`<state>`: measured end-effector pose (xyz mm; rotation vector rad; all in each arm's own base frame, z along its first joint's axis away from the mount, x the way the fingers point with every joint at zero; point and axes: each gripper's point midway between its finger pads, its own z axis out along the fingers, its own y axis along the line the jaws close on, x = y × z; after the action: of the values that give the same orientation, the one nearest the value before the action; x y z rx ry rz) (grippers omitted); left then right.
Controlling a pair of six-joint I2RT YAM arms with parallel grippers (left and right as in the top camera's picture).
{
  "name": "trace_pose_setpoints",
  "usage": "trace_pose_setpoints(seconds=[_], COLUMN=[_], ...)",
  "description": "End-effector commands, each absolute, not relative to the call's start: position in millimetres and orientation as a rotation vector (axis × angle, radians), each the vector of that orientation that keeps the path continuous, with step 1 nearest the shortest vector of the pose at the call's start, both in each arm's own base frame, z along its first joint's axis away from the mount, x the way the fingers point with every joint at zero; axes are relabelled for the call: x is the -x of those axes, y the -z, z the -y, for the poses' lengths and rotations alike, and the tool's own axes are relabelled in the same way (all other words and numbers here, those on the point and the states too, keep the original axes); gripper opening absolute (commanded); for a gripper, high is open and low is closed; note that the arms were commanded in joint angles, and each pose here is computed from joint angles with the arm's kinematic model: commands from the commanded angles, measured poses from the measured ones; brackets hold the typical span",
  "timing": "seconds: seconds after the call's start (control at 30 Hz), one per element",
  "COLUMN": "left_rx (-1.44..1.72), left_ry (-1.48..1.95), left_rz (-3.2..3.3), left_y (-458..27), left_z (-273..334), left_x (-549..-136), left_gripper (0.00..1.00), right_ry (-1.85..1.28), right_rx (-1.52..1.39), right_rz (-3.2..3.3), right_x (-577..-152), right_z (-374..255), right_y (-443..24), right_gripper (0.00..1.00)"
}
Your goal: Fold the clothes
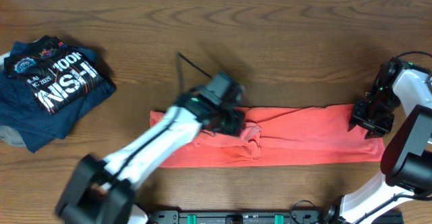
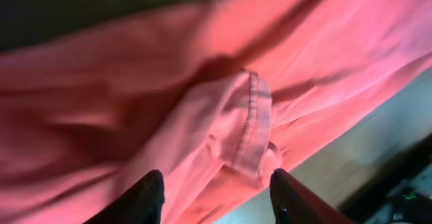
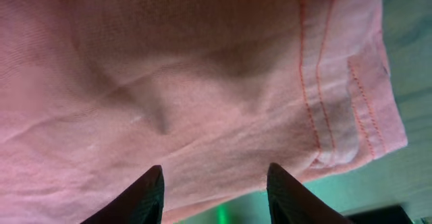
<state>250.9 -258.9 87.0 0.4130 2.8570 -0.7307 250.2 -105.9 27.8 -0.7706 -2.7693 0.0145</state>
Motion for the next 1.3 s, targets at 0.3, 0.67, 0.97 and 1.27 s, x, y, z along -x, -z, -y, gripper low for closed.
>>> trace_pose_setpoints(seconds=[0.3, 0.67, 0.97, 1.27], left_rx=[0.069, 0.175, 0.175, 0.174], left_ry=[0.560, 0.533, 0.533, 0.534], left_rz=[-2.693, -2.698, -2.700, -2.695], left_y=[-167.2, -168.8, -168.6, -169.2], left_z=[125.7, 101.7, 101.7, 101.8], left_x=[-288.0, -285.9, -285.5, -286.7], left_gripper=[0.54, 0.54, 0.54, 0.54], right_ry=[0.012, 0.017, 0.023, 0.015], right_rx=[0.811, 0.809, 0.796, 0.829], right_rz=[2.906, 2.936, 2.930, 2.942], right_x=[-260.5, -250.9, -235.7, -257.3], right_z=[148.5, 152.2, 142.9, 155.1], right_y=[-31.2, -2.0, 22.5, -10.2], right_gripper=[0.86, 0.83, 0.54, 0.01])
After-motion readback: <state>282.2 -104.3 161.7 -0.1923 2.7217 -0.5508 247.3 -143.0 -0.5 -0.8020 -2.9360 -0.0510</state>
